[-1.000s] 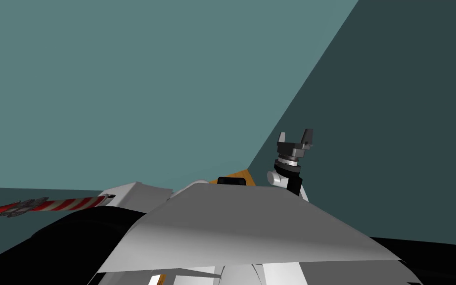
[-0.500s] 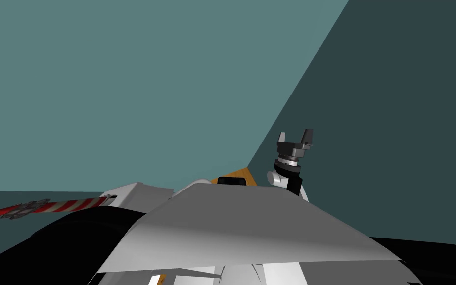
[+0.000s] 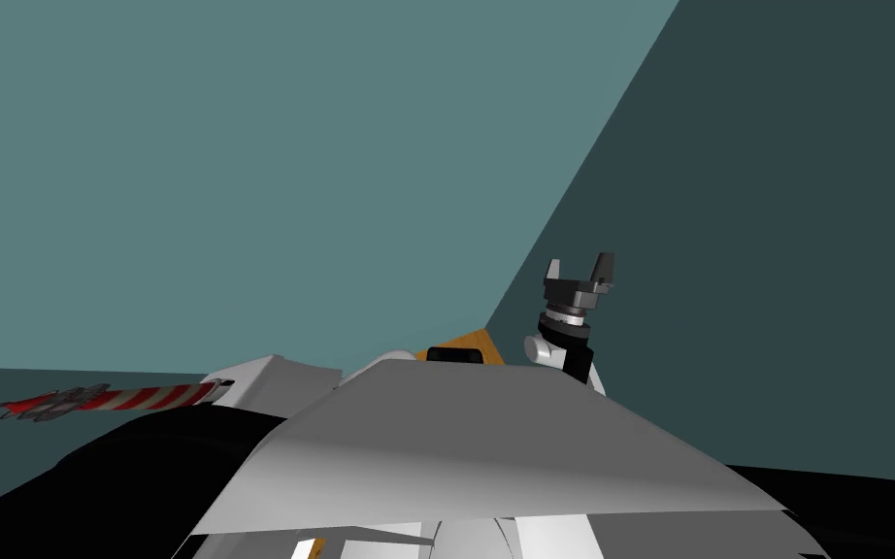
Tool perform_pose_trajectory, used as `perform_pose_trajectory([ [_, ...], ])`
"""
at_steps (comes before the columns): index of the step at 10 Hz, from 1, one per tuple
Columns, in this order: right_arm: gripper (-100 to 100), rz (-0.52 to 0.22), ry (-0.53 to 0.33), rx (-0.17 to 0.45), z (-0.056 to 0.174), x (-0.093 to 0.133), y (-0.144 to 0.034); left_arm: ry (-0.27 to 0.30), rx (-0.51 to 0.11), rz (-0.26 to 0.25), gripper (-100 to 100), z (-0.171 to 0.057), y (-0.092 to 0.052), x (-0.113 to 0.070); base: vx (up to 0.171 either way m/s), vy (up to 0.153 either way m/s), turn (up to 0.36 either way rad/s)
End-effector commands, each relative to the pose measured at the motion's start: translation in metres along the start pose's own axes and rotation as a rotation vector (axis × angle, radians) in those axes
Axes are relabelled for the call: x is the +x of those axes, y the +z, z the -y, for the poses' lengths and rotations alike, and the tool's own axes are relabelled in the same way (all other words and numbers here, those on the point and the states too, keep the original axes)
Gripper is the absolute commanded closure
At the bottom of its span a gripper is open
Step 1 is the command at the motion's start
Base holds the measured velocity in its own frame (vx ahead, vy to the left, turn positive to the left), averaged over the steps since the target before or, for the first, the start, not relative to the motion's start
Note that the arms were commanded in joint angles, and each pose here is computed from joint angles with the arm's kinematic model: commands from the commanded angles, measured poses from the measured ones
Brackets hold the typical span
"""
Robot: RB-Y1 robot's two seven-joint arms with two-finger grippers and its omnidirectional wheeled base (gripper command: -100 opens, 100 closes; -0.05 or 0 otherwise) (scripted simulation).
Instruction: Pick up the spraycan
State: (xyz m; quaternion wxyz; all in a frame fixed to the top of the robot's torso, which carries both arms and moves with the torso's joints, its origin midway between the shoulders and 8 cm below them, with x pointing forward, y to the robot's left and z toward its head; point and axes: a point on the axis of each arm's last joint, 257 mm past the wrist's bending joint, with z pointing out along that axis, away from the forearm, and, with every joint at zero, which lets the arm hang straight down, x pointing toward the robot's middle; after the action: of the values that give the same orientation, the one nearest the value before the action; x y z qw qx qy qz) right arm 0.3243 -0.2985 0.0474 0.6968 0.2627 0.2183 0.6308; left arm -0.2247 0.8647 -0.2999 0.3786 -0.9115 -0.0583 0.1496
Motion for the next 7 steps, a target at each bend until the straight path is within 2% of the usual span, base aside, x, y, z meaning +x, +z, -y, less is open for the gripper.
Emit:
perform_pose_trajectory([
  [1,0,0.000,0.000,0.000,0.000,0.000,0.000,0.000,0.000,0.000,100,0.000,0.000,0.000,0.000,0.000,0.000],
  [2,0,0.000,0.000,0.000,0.000,0.000,0.000,0.000,0.000,0.000,100,0.000,0.000,0.000,0.000,0.000,0.000],
  [3,0,0.000,0.000,0.000,0.000,0.000,0.000,0.001,-0.001,0.000,0,0.000,0.000,0.000,0.000,0.000,0.000],
  [4,0,0.000,0.000,0.000,0.000,0.000,0.000,0.024,0.007,-0.009,100,0.013,-0.005,0.003,0.085,-0.077,0.172],
  [6,0,0.000,0.000,0.000,0.000,0.000,0.000,0.014,0.009,-0.010,100,0.015,-0.005,0.003,0.107,-0.058,0.081],
  [7,0,0.000,0.000,0.000,0.000,0.000,0.000,0.019,0.007,-0.009,0,0.014,-0.005,0.002,0.010,-0.008,-0.001],
])
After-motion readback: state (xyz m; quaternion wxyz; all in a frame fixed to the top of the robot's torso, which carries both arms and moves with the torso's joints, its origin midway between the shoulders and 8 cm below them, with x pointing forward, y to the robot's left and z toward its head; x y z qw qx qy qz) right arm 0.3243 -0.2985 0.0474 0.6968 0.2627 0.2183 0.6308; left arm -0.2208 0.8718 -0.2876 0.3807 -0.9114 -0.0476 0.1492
